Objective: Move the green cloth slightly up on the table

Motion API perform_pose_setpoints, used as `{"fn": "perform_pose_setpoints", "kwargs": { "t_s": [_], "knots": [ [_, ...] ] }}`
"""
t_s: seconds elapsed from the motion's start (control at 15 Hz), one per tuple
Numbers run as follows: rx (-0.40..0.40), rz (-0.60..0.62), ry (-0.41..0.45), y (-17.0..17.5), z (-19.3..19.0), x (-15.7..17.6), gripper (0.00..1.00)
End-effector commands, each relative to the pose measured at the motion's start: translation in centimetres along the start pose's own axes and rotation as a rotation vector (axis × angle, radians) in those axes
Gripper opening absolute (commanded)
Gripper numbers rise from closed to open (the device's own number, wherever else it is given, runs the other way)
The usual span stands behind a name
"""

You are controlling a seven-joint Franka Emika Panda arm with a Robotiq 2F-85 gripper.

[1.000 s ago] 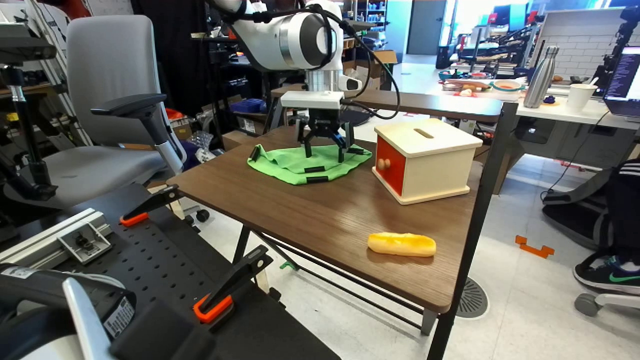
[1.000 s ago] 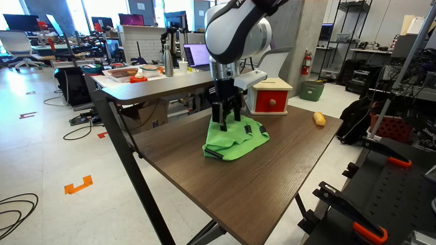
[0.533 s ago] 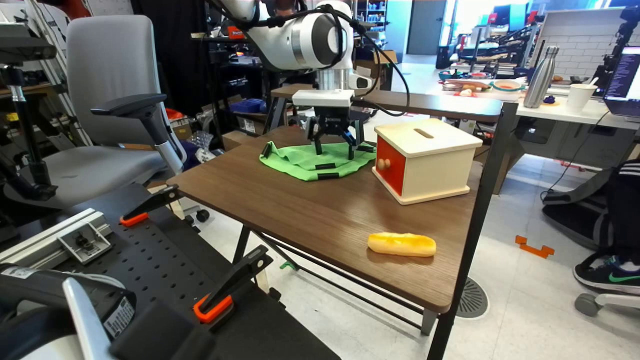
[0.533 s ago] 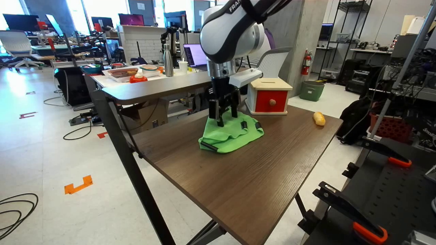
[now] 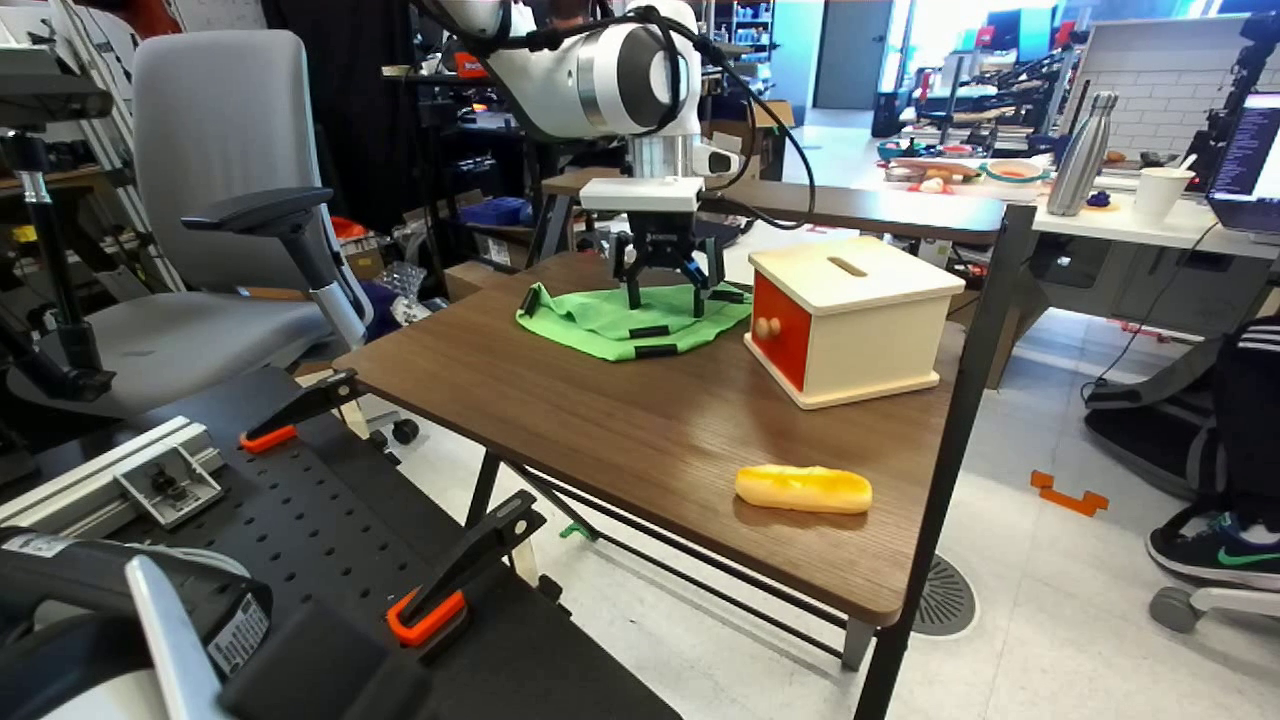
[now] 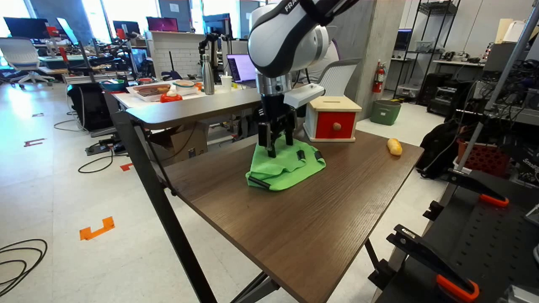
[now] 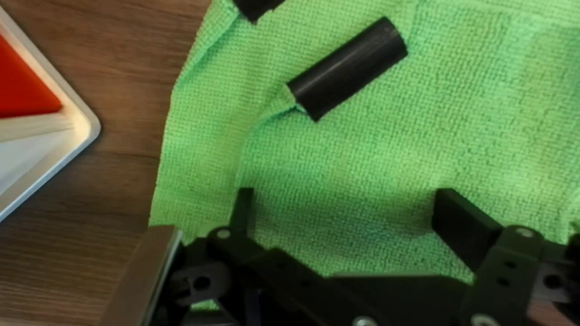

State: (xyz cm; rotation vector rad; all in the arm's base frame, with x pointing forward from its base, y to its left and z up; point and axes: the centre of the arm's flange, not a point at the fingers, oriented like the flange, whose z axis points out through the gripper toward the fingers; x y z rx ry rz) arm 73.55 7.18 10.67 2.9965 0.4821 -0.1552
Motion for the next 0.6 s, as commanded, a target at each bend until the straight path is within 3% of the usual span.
{"fn": "perform_pose_setpoints", "kwargs": {
  "t_s": [0.0,0.4,0.47,0.53],
  "knots": [
    [-0.022,-0.058,0.009,-1.7,-3.2,-7.2,1.0],
    [-0.01,-0.057,0.121,0.7,-7.0,-10.8,1.0],
    [-0.011,-0.046,0.095,0.0,-4.9,-4.7,1.0],
    [-0.011,-0.043,0.1,0.5,-5.5,-5.6,1.0]
  ]
}}
